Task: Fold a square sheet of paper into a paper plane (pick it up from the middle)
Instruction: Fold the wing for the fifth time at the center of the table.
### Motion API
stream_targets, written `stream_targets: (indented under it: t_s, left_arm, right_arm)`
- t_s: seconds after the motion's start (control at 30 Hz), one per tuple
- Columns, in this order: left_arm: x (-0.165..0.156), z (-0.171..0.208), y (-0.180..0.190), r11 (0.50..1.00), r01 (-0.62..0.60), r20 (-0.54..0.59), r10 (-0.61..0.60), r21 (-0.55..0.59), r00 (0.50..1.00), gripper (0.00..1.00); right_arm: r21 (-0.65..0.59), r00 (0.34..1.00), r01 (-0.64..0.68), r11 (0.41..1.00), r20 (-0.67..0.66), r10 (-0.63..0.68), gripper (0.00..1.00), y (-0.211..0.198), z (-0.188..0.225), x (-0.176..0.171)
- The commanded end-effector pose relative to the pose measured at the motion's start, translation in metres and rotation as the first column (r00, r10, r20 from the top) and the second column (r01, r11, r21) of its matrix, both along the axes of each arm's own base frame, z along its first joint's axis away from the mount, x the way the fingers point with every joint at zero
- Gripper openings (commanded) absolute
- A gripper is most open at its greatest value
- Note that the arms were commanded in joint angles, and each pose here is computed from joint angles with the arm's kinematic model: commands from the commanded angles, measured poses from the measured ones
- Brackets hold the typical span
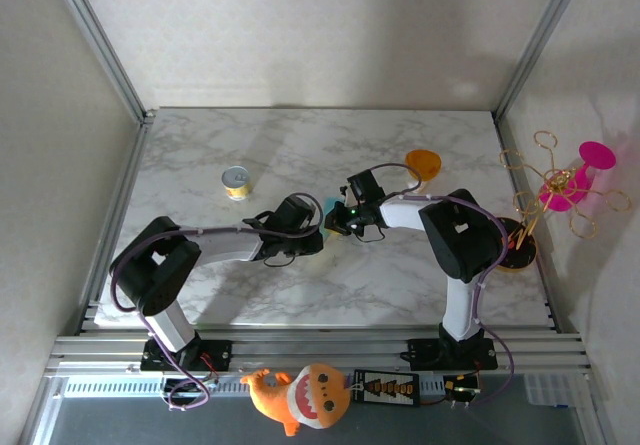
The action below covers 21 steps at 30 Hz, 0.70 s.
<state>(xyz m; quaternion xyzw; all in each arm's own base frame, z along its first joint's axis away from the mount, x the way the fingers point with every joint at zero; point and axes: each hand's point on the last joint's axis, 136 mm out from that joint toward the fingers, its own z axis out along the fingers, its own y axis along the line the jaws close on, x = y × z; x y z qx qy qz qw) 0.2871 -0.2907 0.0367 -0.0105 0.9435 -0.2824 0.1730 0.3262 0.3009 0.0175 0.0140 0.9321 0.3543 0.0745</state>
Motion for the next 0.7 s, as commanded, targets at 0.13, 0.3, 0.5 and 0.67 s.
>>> stream_targets:
  t_s: [0.13,0.3,0.5,0.67]
  left_arm:
    - [-0.014,-0.022,0.011,1.0,-0.008,-0.084,0.01,0.023,0.996,0.06]
    - [-0.017,-0.03,0.017,0.999,-0.013,-0.1,0.017,0.04,0.995,0.05]
    - [-0.024,-0.038,0.021,0.999,-0.008,-0.123,0.014,0.051,0.992,0.04]
    - [-0.019,-0.025,0.016,1.0,-0.004,-0.101,0.006,0.022,0.995,0.04]
  right_arm:
    - [-0.14,0.998,0.007,0.99,-0.057,-0.015,0.09,-0.02,-0.036,-0.01]
    - [-0.146,0.998,0.005,0.989,-0.06,-0.014,0.09,-0.021,-0.037,-0.011]
    - [-0.153,0.998,0.002,0.988,-0.066,-0.012,0.09,-0.022,-0.04,-0.012]
    - [-0.154,0.998,0.002,0.988,-0.067,-0.013,0.09,-0.022,-0.039,-0.012]
